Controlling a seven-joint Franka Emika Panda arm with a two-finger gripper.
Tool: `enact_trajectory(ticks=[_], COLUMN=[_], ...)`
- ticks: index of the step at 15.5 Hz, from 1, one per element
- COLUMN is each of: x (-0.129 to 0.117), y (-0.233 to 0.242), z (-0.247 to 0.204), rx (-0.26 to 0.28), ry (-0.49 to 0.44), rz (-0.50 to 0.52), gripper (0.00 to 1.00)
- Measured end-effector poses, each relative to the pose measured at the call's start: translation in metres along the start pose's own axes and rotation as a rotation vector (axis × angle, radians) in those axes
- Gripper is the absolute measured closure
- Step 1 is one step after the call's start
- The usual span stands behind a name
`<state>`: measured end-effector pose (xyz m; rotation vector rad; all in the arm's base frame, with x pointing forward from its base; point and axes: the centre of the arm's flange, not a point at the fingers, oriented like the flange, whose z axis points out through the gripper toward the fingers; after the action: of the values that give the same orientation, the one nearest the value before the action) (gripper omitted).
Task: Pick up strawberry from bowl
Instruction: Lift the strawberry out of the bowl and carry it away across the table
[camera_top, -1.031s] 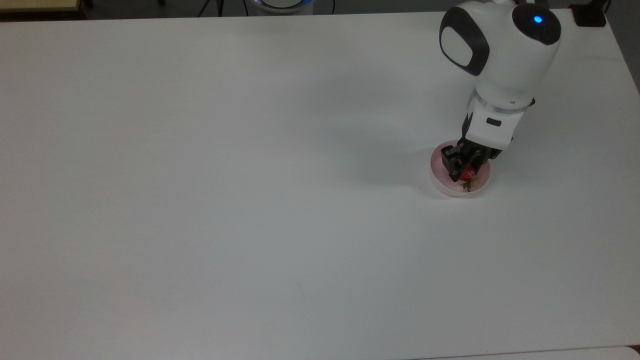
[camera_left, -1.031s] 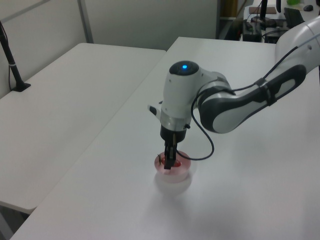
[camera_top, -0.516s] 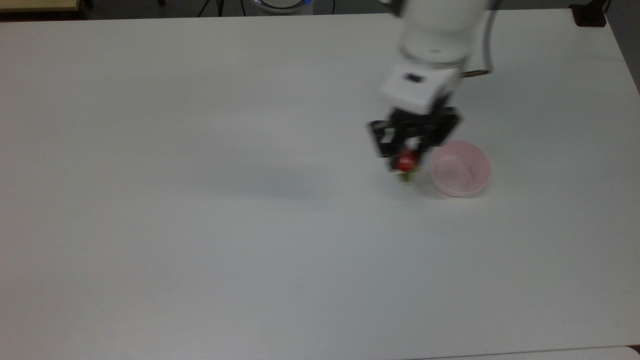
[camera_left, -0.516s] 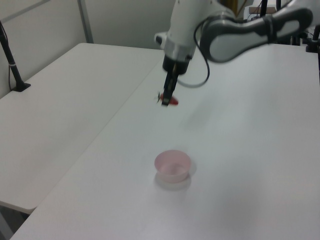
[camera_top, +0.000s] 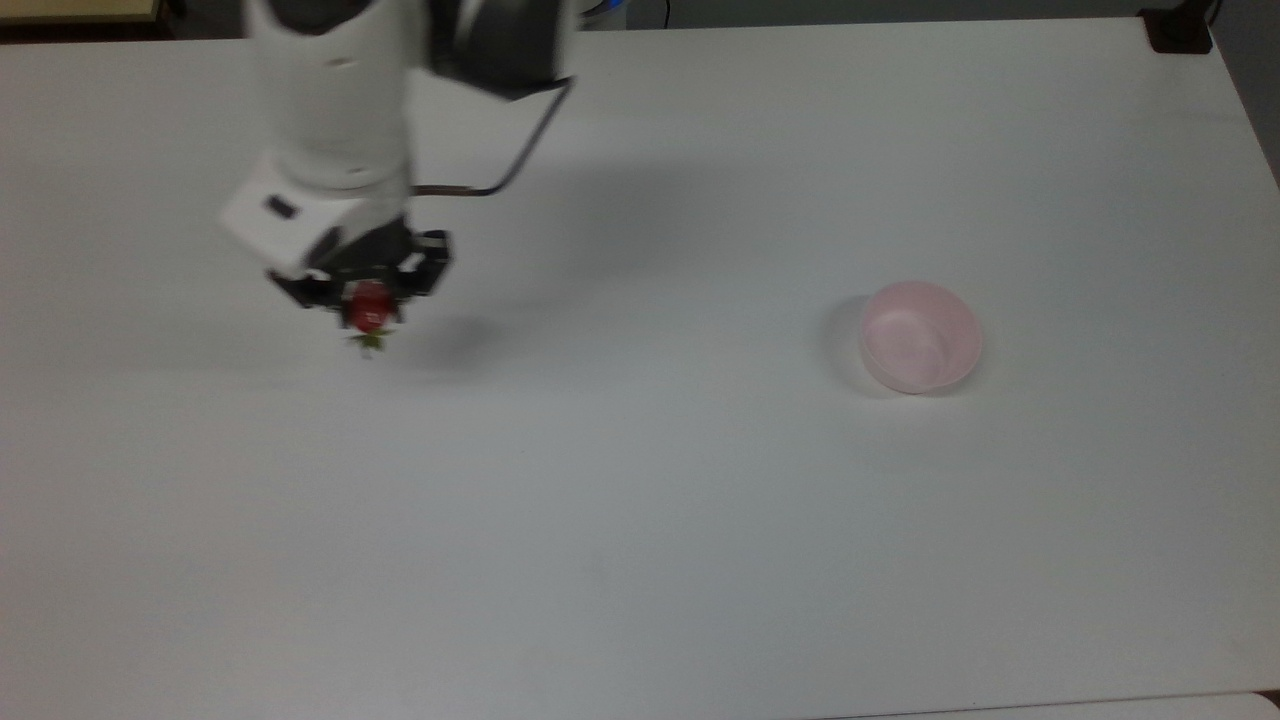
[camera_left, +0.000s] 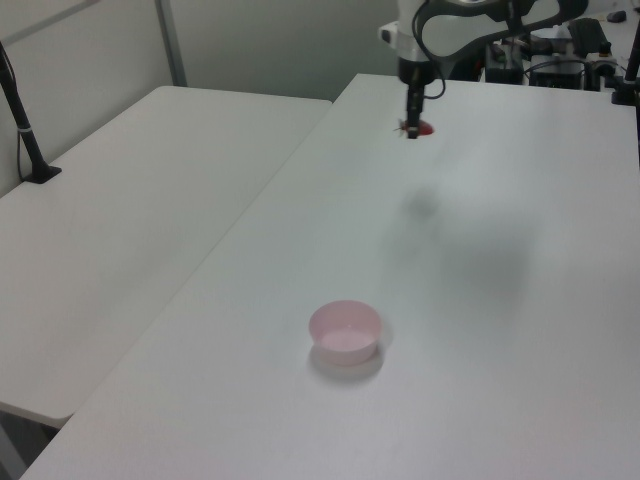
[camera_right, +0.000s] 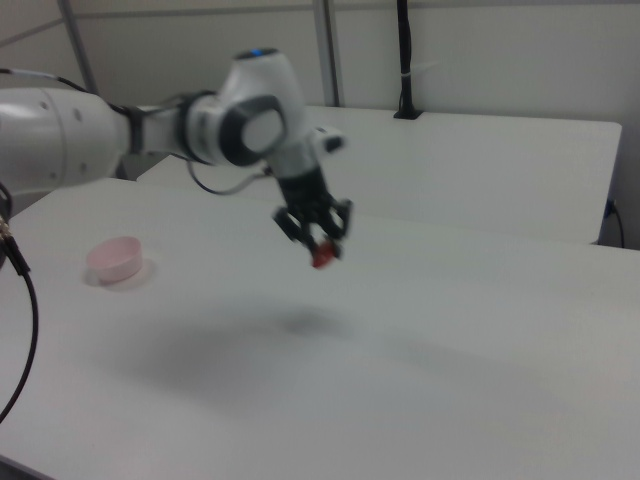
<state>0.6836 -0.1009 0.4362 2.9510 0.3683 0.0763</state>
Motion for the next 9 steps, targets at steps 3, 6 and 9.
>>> enact_trajectory(ticks=[3,6,9], x=[-0.025,-0.033,-0.028], y=[0.063,0.084,0.08], z=[0.045,0.084,0.11], rx=[-0.033,-0.049,-0.067], ry=[-0.008,-0.033,-0.031], rz=[0.038,0.058,0.046], gripper=[0.59,0.59,0.57])
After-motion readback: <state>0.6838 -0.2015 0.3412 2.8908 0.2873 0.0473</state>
